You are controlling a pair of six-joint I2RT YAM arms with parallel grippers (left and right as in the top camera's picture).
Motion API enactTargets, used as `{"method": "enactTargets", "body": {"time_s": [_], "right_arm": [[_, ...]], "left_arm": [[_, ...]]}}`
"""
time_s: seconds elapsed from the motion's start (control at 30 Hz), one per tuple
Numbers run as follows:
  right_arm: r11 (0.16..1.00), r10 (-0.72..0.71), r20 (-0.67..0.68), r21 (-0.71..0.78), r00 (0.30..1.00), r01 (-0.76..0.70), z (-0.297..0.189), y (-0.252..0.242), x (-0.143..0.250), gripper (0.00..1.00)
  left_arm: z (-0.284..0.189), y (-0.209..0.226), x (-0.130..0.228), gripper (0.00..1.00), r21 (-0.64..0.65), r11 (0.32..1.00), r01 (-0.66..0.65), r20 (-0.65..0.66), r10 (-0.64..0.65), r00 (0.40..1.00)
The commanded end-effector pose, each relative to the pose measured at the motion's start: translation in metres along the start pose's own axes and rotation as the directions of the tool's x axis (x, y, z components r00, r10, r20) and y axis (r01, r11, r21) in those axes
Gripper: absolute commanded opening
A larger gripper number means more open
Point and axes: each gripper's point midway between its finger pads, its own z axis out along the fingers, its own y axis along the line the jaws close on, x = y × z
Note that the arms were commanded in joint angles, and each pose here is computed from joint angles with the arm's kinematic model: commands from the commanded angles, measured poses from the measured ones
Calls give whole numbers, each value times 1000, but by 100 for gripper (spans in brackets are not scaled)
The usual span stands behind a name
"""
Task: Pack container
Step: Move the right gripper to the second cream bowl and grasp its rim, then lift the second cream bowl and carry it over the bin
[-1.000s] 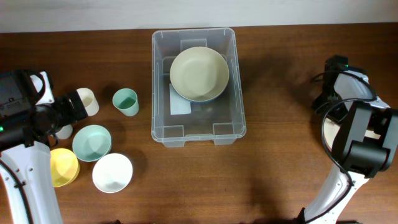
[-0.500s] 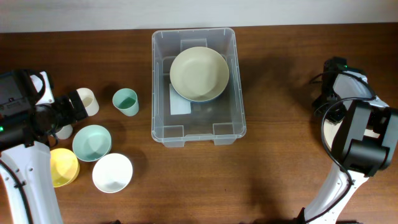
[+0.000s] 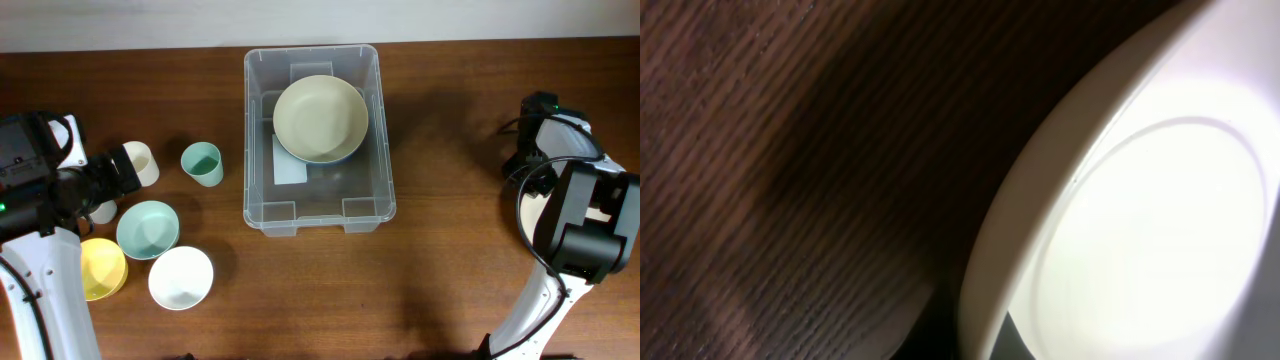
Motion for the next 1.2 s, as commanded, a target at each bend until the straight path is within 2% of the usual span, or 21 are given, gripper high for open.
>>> {"method": "enactTargets", "body": {"time_s": [0.0, 0.1, 0.23, 0.3, 0.33, 0.4, 0.47, 0.57, 0.6, 0.63, 0.73, 0.77, 0.8, 0.83, 0.9, 0.97, 1.07, 1.17], "right_arm": [[1000, 3, -3, 22, 1000, -3, 5, -3, 2, 4], [999, -34, 34, 0, 999, 34, -11, 3, -5, 4], [981, -155, 207, -83, 966, 176, -89, 30, -35, 4], [955, -232, 307, -110, 923, 277, -133, 46, -43, 4], [912, -318, 407, -116, 856, 394, -178, 64, -45, 4], [849, -408, 509, -95, 758, 520, -224, 82, -40, 4], [762, -486, 606, -60, 630, 645, -273, 105, -23, 4], [538, -599, 709, 13, 372, 843, -328, 146, 23, 4], [440, -624, 734, 46, 268, 897, -343, 160, 44, 4], [312, -642, 755, 99, 133, 945, -358, 176, 71, 4], [45, -631, 761, 231, -152, 972, -380, 203, 138, 4], [-87, -599, 746, 301, -291, 950, -388, 214, 179, 4], [-176, -568, 723, 358, -392, 917, -392, 220, 209, 4], [-223, -549, 708, 387, -443, 895, -393, 224, 226, 4], [-290, -517, 697, 403, -497, 868, -392, 231, 251, 4], [-353, -495, 696, 386, -521, 852, -383, 241, 276, 4], [-428, -486, 692, 343, -533, 836, -364, 255, 299, 4], [-464, -511, 672, 309, -536, 830, -339, 268, 307, 4]], "left_arm": [[-4, 0, -4, 100, 8, 1000, 15, 13, -15, 1000], [-4, 0, -4, 99, 8, 1000, 14, 13, -14, 1000], [-4, 0, -3, 99, 8, 1000, 14, 13, -14, 1000], [-4, 0, -3, 100, 8, 1000, 14, 11, -14, 1000], [-4, 0, -3, 100, 8, 1000, 14, 10, -14, 1000], [-4, 0, -2, 100, 8, 1000, 14, 8, -14, 1000], [-4, 0, -2, 100, 8, 1000, 14, 6, -15, 1000], [-4, 0, -2, 100, 8, 1000, 14, 6, -15, 1000], [-4, 0, -2, 100, 8, 1000, 14, 6, -15, 1000], [-4, 0, -2, 100, 8, 1000, 15, 6, -15, 1000], [-4, 0, -1, 100, 8, 1000, 15, 4, -15, 1000], [-4, 0, -1, 100, 8, 1000, 15, 3, -15, 1000], [-4, 0, -1, 100, 8, 1000, 15, 3, -15, 1000], [-4, 0, -1, 100, 8, 1000, 15, 3, -15, 1000], [-4, 0, -1, 100, 8, 1000, 15, 3, -15, 1000], [-4, 0, -1, 100, 8, 1000, 15, 3, -15, 1000], [-4, 0, -1, 100, 8, 1000, 15, 3, -15, 1000], [-4, 0, -1, 100, 8, 1000, 15, 3, -15, 1000]]}}
